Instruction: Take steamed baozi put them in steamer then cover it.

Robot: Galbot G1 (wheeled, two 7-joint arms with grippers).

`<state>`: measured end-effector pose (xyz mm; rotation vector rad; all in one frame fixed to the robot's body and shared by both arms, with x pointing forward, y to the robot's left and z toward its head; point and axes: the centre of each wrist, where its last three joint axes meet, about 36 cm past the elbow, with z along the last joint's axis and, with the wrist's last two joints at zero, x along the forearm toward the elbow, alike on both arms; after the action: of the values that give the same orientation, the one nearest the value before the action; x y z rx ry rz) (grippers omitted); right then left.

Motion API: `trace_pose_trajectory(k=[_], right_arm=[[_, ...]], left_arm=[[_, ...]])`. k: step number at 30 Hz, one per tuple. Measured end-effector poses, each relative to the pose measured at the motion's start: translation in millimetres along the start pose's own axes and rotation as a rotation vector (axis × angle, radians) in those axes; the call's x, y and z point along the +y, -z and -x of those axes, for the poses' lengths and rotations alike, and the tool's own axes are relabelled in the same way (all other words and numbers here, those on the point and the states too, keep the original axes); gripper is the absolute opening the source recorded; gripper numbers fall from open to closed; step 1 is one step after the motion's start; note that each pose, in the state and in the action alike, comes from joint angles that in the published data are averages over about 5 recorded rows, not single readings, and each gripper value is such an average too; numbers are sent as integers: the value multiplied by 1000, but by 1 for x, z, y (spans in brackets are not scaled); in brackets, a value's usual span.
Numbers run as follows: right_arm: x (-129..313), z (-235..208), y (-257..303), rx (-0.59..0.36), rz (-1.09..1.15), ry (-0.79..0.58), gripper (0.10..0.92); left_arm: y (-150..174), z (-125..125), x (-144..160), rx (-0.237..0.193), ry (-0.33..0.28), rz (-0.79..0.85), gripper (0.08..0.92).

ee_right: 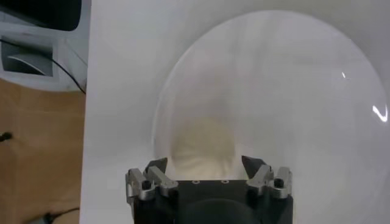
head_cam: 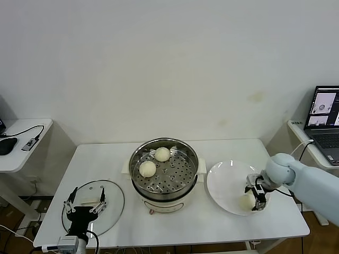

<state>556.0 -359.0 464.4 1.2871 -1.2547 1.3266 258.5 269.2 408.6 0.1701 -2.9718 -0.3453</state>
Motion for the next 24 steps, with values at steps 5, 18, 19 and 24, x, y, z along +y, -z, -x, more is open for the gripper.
trace_pose_trajectory(k=[5,18,19,24], right_arm=[[-2,3,2,0,6,7,631],[-9,-10,2,-9,8,2,520],[-11,-15,1,-11,7,-3,521],[-26,-48,1,-25,6,-47,525]], left_arm=[[1,0,0,-2,1,0,823],[4,0,3,-11,3,-1,823],[5,0,3,-13,3,-1,823],[7,1,3,-17,-1,-3,823]])
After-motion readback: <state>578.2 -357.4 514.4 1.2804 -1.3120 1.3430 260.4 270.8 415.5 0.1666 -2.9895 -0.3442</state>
